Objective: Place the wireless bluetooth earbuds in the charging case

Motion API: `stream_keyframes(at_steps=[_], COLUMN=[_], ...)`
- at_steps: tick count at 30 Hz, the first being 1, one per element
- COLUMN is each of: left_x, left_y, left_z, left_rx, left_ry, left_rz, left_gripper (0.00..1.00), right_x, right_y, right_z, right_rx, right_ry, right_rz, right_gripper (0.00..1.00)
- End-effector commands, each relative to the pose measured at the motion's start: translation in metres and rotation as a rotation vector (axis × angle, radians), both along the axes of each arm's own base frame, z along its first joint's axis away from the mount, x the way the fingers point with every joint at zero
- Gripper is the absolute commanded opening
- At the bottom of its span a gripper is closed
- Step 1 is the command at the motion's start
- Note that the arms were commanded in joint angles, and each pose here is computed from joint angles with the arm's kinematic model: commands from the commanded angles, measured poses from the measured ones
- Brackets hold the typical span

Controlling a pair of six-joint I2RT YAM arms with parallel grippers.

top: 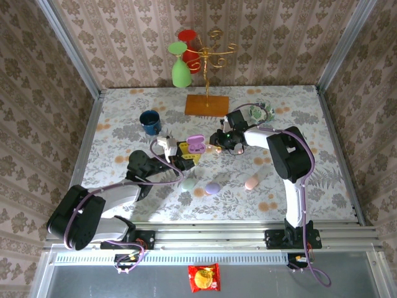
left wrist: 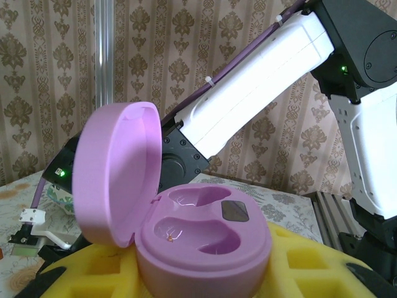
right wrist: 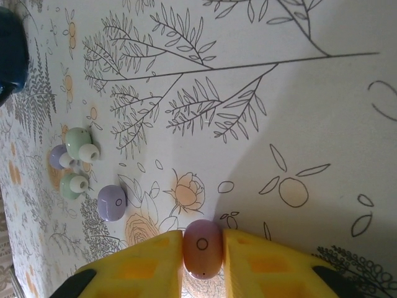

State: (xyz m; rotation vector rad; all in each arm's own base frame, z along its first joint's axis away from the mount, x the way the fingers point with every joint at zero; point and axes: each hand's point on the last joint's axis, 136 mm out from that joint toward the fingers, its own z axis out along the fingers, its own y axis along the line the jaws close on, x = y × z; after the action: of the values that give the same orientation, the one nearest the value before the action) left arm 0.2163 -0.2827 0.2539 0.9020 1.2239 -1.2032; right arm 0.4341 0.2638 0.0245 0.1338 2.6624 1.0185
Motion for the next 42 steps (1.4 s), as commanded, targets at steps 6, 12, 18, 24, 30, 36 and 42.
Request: stream_keyframes(at_steps=[6, 12, 18, 24, 30, 36, 42], left_x=[-0.002, 0.018, 0.035, 0.050, 0.063, 0.065, 0.067], left_y=[0.003, 0.007, 0.009, 0.003, -0.008, -0.022, -0.031], left_z=[0.006, -0.004, -0.015, -0.032, -0.046, -0.058, -0.061], left_rx=[-0.013, 0.003, 0.033, 0.084, 0.119, 0.160, 0.178], left_ry=[-0.075, -0.074, -0.079, -0.099, -0.100, -0.144, -0.177], left_rz=[0.027, 0.134, 0.201, 0.222, 0.228, 0.237, 0.264], left_gripper=[0.29, 0.29, 0.29, 0.28, 0.27, 0.27, 0.26], right_x=[-0.013, -0.012, -0.021, -0.041, -0.072, -0.100, -0.114], right_y=[0.003, -0.006, -0.024, -0.039, -0.050, -0.053, -0.038], right_z=[-0.001, 0.030, 0.055, 0.080, 0.111, 0.153, 0.192], right_rx=[-0.043, -0.045, -0.080, -0.080, -0.084, -0.077, -0.048], right_ry=[0.028, -0.048, -0.102, -0.151, -0.205, -0.286, -0.373], right_rz=[0.022, -0.030, -0.096, -0.138, -0.146, -0.146, -0.116], right_gripper=[0.21, 0.21, 0.21, 0.21, 0.21, 0.21, 0.20])
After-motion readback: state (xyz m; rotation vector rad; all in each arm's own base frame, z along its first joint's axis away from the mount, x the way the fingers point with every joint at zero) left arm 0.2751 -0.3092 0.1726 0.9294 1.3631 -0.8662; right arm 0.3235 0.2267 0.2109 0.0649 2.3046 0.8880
